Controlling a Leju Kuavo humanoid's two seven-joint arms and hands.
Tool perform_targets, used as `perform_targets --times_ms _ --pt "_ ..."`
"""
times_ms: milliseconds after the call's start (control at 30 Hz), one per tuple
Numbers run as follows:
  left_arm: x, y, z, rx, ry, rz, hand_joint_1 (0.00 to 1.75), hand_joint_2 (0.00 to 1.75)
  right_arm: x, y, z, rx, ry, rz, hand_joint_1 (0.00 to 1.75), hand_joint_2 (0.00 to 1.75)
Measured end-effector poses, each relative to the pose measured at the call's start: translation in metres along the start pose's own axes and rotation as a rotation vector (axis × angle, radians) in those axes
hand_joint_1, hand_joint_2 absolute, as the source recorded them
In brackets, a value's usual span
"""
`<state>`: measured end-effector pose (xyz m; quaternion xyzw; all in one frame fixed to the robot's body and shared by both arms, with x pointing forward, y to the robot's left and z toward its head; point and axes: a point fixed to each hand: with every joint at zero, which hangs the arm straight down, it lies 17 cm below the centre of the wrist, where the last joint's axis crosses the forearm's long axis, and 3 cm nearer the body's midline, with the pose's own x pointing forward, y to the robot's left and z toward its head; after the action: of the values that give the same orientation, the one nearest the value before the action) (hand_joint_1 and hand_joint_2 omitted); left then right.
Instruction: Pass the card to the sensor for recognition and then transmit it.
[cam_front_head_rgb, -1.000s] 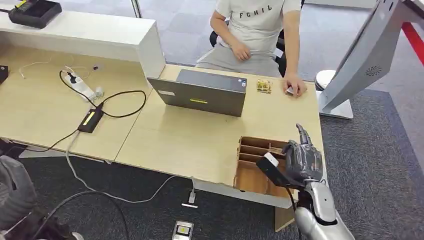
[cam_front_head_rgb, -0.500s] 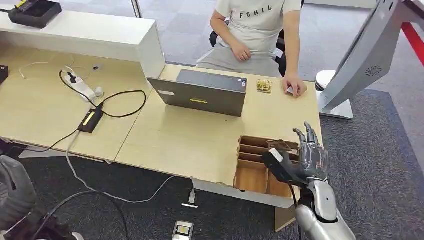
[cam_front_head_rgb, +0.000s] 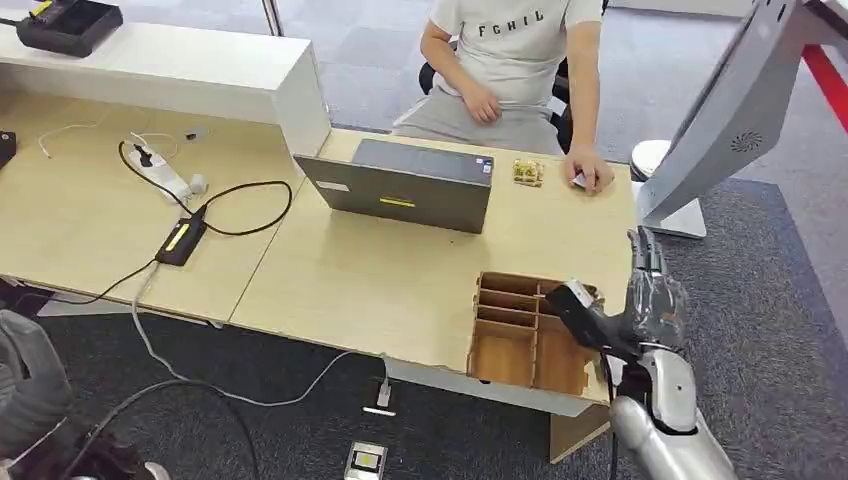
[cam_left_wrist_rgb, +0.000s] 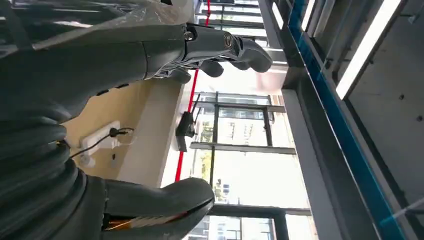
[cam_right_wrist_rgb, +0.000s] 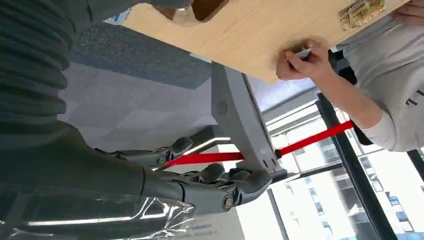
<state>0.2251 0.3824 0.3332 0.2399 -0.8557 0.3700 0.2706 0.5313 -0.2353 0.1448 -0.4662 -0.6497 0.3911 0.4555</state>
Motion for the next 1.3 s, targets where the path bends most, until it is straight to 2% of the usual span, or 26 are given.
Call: perform_targets --times_ms 400,767,833,900,1133,1300 --pt "-0.001 0.000 0.000 0.003 0.003 0.005 0.00 1.75 0.036 0.036 0.023 0.159 -0.077 -0.054 0.00 1.75" --pt "-0.003 0.002 0.001 0.007 0.015 0.009 0.00 1.75 0.019 0.020 0.018 0.135 -0.035 -0.029 0.00 1.75" --pt "-0.003 0.002 0.000 0.008 0.017 0.010 0.00 1.75 0.018 0.019 0.018 0.134 -0.034 -0.030 0.10 1.75" --pt "-0.003 0.002 0.000 0.007 0.017 0.011 0.00 1.75 0.017 0.017 0.019 0.132 -0.034 -0.030 0.12 1.75" --pt "-0.006 0.001 0.000 0.006 0.021 0.016 0.00 1.75 0.025 0.021 0.028 0.156 -0.053 -0.063 0.00 1.75" --pt "-0.006 0.001 0.000 0.006 0.023 0.017 0.00 1.75 0.037 0.032 0.035 0.198 -0.080 -0.090 0.00 1.75"
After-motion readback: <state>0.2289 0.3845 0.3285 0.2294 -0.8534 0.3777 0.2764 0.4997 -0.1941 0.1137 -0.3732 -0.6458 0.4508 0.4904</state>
